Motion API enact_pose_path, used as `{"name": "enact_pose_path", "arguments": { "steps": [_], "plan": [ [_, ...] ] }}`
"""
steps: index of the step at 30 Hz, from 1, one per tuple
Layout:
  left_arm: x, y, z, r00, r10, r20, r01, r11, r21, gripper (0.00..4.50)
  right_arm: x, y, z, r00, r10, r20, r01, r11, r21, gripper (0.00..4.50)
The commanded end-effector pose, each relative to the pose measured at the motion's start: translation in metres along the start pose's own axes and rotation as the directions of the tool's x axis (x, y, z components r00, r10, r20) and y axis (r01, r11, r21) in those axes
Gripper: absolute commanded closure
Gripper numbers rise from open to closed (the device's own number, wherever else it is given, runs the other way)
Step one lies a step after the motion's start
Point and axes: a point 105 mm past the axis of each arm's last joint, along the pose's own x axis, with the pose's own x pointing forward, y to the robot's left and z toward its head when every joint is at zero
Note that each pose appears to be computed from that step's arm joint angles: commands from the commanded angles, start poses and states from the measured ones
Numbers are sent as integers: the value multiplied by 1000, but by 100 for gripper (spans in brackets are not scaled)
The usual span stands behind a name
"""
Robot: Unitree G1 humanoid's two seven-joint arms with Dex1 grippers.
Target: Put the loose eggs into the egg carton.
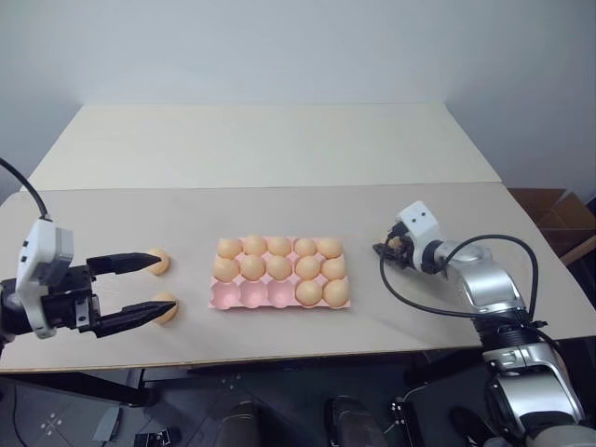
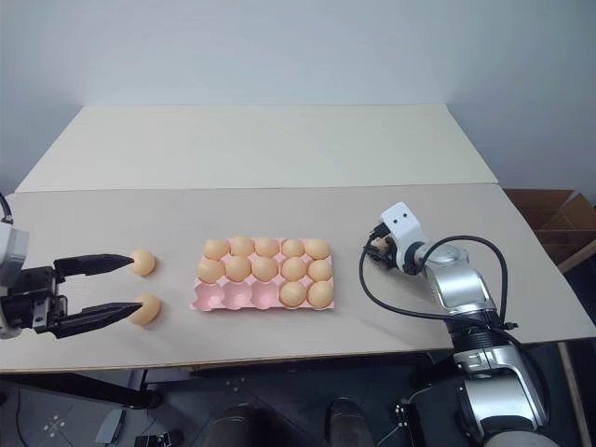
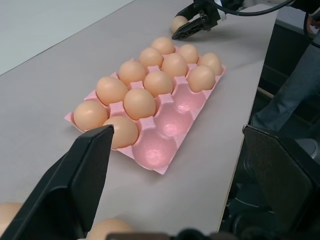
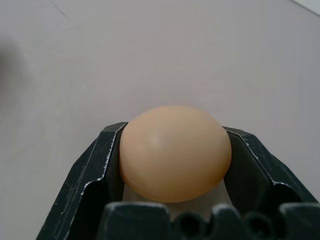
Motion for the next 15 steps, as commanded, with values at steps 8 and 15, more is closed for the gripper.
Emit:
{"name": "enact_pose_path", "arguments": {
  "steps": [8,15],
  "plan": [
    [-5,-3,6,1000,-4,16,4,1000,8,0,-53,120,92,905,330,270,-304,943,-131,187],
    [0,-5,5,1000,-22,19,22,1000,1,0,-45,187,94,852,463,243,-434,885,-167,187]
  ]
}}
